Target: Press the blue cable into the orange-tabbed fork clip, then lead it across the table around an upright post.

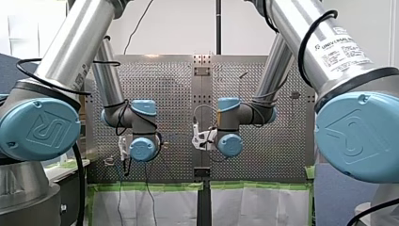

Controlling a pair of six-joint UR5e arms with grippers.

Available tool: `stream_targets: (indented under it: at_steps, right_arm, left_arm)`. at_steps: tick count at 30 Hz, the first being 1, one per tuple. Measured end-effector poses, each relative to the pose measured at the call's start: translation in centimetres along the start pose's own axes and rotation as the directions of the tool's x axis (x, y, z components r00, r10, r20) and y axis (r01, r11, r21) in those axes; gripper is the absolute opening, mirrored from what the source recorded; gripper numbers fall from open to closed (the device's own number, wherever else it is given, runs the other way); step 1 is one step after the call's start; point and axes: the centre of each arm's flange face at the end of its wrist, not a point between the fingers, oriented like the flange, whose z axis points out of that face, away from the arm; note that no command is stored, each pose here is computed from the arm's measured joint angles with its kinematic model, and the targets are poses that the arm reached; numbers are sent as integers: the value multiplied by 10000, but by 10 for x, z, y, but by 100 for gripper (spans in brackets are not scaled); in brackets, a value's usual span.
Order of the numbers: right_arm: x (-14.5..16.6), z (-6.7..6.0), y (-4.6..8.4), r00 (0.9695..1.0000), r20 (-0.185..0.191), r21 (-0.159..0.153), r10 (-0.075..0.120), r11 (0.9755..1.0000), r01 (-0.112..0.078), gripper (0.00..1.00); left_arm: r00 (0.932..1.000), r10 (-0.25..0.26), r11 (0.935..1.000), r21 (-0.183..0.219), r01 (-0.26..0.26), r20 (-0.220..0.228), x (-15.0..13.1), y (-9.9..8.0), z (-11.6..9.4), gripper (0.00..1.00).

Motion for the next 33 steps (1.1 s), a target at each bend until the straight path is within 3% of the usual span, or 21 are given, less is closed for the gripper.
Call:
stream_targets:
  at_steps: [20,23,27,33]
  right_arm:
    - [0,0,0,10000,1,1,-3,10000,3,0]
    - [-3,0,-4,9999,88,8,-115,9999,115,0]
    - [-10,2,-13,9991,326,22,-289,9996,288,0]
    - [-29,12,-19,9952,856,84,-479,9988,473,0]
  left_arm:
    - [10000,49,10000,-6,-49,-48,1,1,-1,0]
    - [9986,382,9993,-11,-382,-360,9,9,-4,0]
    - [9910,999,9950,15,-1002,-889,25,23,-9,0]
    - [9804,1633,9866,220,-1619,-1104,31,32,-3,0]
